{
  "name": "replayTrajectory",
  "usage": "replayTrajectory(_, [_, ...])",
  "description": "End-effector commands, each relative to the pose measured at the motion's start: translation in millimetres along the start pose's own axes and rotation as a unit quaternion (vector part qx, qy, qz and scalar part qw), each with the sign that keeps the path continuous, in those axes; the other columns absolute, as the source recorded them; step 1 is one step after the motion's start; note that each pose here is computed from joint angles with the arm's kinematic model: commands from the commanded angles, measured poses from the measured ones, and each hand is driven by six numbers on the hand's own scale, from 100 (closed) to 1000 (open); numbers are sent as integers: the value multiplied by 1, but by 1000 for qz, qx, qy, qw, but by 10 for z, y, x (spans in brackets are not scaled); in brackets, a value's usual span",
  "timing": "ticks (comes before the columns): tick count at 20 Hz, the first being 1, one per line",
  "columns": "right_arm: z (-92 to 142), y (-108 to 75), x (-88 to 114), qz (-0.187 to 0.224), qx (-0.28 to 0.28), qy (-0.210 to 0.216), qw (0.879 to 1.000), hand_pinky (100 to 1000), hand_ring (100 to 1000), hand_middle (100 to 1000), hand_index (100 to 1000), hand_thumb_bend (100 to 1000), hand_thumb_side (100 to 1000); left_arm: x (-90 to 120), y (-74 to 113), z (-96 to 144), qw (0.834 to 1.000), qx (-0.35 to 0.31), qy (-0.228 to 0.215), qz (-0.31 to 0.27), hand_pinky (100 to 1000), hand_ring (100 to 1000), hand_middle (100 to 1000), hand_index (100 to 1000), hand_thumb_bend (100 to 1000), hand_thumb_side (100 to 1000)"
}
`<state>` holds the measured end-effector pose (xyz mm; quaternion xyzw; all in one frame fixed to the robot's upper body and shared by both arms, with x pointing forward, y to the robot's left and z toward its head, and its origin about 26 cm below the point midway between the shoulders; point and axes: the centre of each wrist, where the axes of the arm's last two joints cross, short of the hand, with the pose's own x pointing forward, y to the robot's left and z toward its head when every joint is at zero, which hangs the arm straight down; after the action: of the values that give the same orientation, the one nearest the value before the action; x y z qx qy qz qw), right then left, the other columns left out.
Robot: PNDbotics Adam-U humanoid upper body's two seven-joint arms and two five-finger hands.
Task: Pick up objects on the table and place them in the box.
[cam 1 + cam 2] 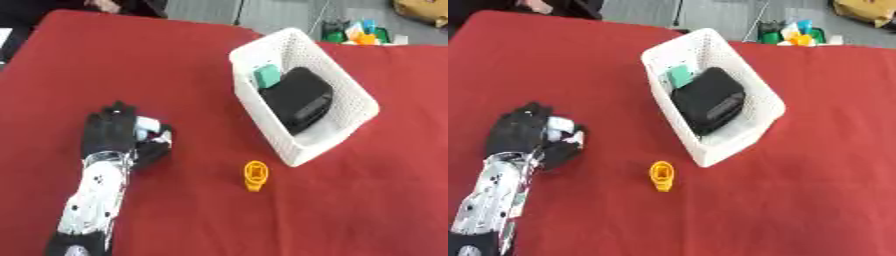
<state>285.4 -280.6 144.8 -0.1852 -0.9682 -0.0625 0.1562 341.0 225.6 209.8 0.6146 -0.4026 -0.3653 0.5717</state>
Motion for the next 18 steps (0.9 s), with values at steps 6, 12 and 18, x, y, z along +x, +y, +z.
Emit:
replayTrajectory(6, [-51,-12,45,-4,-1,-12,1000,774,758,614,732,185,1000,-1,-107,-54,1000,-27,8,-3,1000,1000,958,1000,155,1000])
replayTrajectory(12, [-53,-17,44,-4,-4,-13,1000,775,758,614,732,181,1000,-16,-157,-72,999,-45,15,-7,1000,995,920,1000,100,1000])
replayTrajectory(18, [-54,-22,43,-4,-6,-14,1000,775,759,615,733,177,1000,-25,-189,-84,998,-59,20,-5,971,950,842,997,100,1000])
